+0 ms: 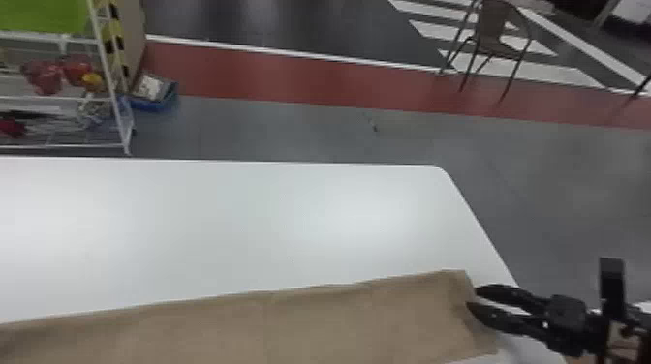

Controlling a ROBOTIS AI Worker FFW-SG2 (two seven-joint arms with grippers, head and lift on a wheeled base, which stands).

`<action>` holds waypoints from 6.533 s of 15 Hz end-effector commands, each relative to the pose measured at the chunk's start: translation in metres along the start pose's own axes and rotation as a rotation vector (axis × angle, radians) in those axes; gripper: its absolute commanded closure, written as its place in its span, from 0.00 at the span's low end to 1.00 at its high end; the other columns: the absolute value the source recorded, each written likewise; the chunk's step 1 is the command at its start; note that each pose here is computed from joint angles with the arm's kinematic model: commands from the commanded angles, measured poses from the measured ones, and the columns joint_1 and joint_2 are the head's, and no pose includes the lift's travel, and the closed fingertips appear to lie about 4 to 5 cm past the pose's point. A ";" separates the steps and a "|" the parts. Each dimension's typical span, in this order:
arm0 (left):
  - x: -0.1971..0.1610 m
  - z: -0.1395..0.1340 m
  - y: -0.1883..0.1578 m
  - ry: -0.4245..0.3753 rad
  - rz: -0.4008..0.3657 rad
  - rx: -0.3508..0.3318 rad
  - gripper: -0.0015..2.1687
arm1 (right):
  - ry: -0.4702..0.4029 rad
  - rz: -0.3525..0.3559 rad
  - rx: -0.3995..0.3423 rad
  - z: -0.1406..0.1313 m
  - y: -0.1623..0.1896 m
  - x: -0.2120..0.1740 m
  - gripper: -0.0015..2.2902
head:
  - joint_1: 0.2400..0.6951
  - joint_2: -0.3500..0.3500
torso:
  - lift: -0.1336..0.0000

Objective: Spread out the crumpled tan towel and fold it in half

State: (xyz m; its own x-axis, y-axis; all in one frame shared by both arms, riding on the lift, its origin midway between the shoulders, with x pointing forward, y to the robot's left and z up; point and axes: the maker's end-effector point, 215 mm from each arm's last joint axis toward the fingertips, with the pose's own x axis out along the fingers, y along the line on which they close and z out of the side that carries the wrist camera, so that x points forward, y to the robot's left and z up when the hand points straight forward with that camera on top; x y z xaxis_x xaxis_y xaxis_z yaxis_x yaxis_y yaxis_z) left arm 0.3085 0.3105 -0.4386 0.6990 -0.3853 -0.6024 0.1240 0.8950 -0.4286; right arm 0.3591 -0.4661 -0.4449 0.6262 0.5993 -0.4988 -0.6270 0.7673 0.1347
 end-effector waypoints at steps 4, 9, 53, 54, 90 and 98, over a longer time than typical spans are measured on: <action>-0.002 -0.009 -0.003 0.040 -0.024 -0.027 0.73 | -0.001 0.005 -0.003 0.001 0.001 0.000 0.30 | 1.00 0.12 | 0.09; -0.005 -0.015 -0.008 0.081 -0.045 -0.083 0.79 | -0.006 0.005 -0.001 0.002 0.000 -0.001 0.30 | 1.00 0.08 | 0.09; 0.001 0.012 0.026 0.106 0.026 -0.161 0.67 | 0.016 -0.015 0.013 0.005 -0.018 -0.013 0.24 | 1.00 0.13 | 0.09; 0.001 0.013 0.026 0.104 0.025 -0.160 0.67 | 0.023 -0.015 0.013 0.003 -0.017 -0.012 0.20 | 1.00 0.14 | 0.09; 0.001 0.025 0.019 0.086 0.012 -0.139 0.85 | -0.057 -0.073 0.094 0.012 -0.037 -0.035 0.61 | 1.00 0.07 | 0.09; 0.010 0.021 0.024 0.107 0.048 -0.117 0.83 | -0.049 -0.063 0.066 0.010 -0.035 -0.023 0.58 | 1.00 0.10 | 0.09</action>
State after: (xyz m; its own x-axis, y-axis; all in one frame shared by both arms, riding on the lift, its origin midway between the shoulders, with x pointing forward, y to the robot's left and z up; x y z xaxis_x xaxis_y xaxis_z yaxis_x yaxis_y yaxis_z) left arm 0.3320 0.3336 -0.4395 0.6242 -0.3736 -0.6862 0.0044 0.8799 -0.4751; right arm 0.3719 -0.5056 -0.4291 0.6906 0.5549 -0.4639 -0.5463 0.8205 0.1684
